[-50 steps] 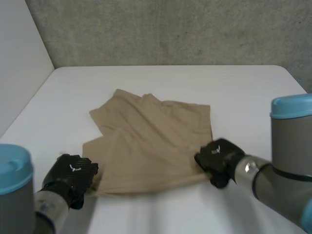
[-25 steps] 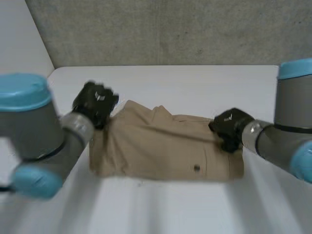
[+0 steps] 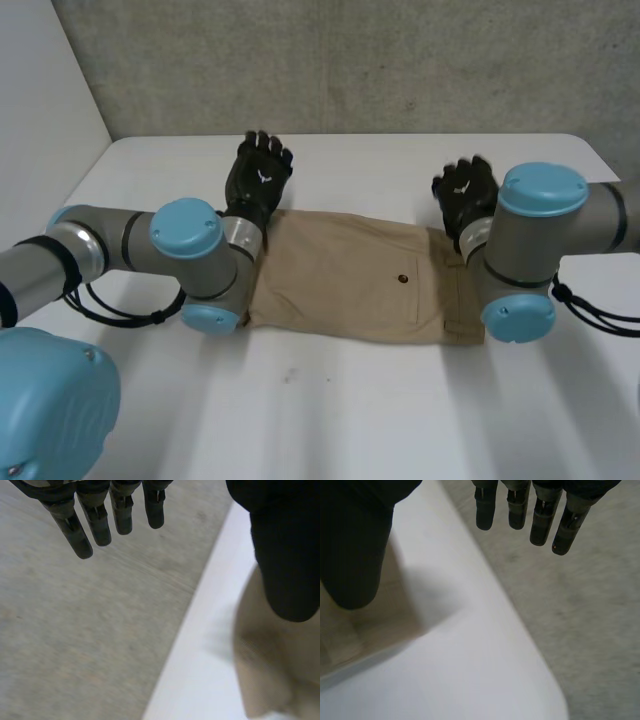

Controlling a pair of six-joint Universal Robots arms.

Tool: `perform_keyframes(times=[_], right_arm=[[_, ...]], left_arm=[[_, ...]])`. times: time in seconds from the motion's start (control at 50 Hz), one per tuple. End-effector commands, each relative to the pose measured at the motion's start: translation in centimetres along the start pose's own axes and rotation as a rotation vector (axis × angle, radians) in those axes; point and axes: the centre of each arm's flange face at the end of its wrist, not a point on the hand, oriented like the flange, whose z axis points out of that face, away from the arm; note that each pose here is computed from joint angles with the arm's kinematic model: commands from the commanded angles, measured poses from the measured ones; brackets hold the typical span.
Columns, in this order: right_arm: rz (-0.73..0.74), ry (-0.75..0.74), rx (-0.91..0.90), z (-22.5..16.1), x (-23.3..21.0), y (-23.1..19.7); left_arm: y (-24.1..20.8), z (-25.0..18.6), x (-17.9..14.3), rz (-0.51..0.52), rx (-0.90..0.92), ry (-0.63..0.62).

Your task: Fold the shorts.

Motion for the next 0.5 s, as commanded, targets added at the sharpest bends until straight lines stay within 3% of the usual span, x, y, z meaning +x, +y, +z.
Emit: perform_keyframes(times=[0.02, 0.14, 0.22, 0.3, 0.4, 0.5], right_arm=[[0.111, 0.097, 0.118, -2.3, 4.0, -4.1], [0.117, 0.017, 0.107, -5.6, 4.8, -5.0], [0.134, -0.095, 0.03, -7.8, 3.9, -4.1], [0.248, -0.187, -0.064, -9.6, 3.3, -2.8], [0.432, -0.273, -0.141, -11.3, 2.6, -0.7], [0.473, -0.292, -0.174, -11.7, 1.9, 1.6]], left_arm=[[-2.9, -0.6, -3.7, -0.006, 0.078, -0.102], [-4.3, -3.1, -6.4, -0.035, 0.063, -0.094], [-4.2, -5.1, -8.7, -0.108, 0.022, -0.094], [-3.5, -6.9, -10.7, -0.22, -0.049, -0.09], [-1.1, -8.7, -12.1, -0.457, -0.207, -0.072], [0.7, -9.9, -11.9, -0.634, -0.355, -0.045]])
